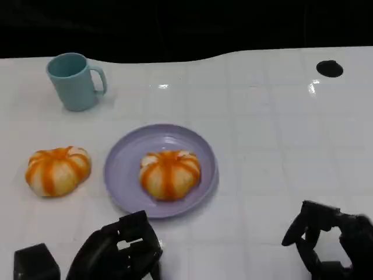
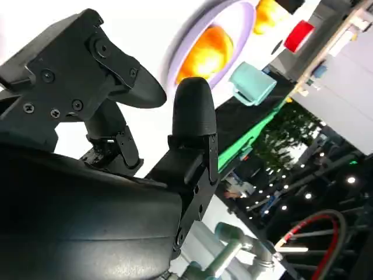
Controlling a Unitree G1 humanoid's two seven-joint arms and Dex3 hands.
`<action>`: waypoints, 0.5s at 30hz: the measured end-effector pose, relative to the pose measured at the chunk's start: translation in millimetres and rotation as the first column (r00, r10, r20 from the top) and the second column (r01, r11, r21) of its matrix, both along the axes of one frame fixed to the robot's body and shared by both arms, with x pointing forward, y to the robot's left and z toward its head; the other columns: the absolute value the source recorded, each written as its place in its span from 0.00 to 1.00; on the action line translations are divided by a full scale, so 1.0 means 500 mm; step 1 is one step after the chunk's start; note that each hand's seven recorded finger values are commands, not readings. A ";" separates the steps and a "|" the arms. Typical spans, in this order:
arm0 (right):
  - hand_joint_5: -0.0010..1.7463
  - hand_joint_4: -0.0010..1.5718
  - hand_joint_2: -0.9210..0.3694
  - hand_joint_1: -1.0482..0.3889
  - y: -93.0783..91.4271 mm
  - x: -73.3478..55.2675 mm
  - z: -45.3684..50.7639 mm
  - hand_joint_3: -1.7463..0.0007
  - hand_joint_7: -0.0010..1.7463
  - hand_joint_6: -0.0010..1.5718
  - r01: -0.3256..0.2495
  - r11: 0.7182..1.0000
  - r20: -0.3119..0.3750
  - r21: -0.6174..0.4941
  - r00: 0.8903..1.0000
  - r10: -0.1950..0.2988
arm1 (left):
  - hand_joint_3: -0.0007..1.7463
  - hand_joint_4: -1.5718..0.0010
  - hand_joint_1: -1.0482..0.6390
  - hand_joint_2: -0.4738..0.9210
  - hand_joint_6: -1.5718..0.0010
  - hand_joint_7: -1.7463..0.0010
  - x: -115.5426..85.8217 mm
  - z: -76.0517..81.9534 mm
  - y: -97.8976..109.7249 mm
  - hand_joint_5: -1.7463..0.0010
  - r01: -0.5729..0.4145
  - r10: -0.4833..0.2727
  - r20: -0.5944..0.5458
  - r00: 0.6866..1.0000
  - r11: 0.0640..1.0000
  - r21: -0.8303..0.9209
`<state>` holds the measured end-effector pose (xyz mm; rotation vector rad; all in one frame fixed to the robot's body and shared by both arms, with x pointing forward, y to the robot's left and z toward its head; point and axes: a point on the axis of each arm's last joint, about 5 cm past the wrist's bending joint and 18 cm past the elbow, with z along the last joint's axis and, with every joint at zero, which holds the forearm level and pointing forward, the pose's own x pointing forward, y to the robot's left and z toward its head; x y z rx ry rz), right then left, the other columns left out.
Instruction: Grasp the bread from the table and place it into the plate.
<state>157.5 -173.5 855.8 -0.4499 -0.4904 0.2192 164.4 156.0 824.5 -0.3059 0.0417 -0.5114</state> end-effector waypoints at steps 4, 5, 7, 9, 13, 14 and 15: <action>0.99 0.51 0.45 0.66 0.001 0.006 0.001 0.25 0.80 0.45 0.002 1.000 0.007 0.002 1.000 -0.002 | 0.32 0.50 0.26 0.86 0.53 0.17 0.000 0.000 0.000 0.00 0.000 0.000 0.000 1.000 1.000 0.000; 0.99 0.51 0.45 0.66 0.001 0.007 0.001 0.25 0.80 0.45 0.002 1.000 0.007 0.002 1.000 -0.002 | 0.32 0.50 0.26 0.86 0.53 0.17 0.000 0.000 0.000 0.00 0.000 0.000 0.000 1.000 1.000 0.000; 0.99 0.51 0.45 0.66 0.001 0.007 -0.002 0.25 0.80 0.45 0.005 1.000 0.002 0.001 1.000 -0.005 | 0.32 0.50 0.26 0.86 0.53 0.17 0.000 0.000 0.001 0.00 -0.001 0.001 0.000 1.000 1.000 0.000; 1.00 0.51 0.45 0.66 0.002 0.008 -0.004 0.25 0.79 0.45 0.006 1.000 0.000 -0.003 1.000 -0.006 | 0.32 0.50 0.27 0.86 0.52 0.17 0.000 0.000 0.002 0.00 -0.001 0.001 0.000 1.000 1.000 0.002; 1.00 0.52 0.44 0.65 0.002 0.013 -0.006 0.26 0.78 0.46 0.005 1.000 0.002 -0.004 1.000 -0.005 | 0.32 0.50 0.26 0.86 0.52 0.17 0.001 0.000 0.004 0.00 -0.002 0.002 0.001 1.000 1.000 0.003; 1.00 0.52 0.44 0.65 0.003 0.014 -0.006 0.26 0.78 0.46 0.004 1.000 0.003 -0.004 1.000 -0.004 | 0.32 0.50 0.26 0.86 0.52 0.17 0.000 0.000 0.004 0.00 -0.004 0.004 0.000 1.000 1.000 0.001; 1.00 0.52 0.44 0.65 0.003 0.015 -0.005 0.26 0.78 0.46 0.004 1.000 0.004 -0.003 1.000 -0.004 | 0.32 0.50 0.26 0.86 0.52 0.17 0.000 0.000 0.005 0.00 -0.004 0.004 -0.001 1.000 1.000 0.002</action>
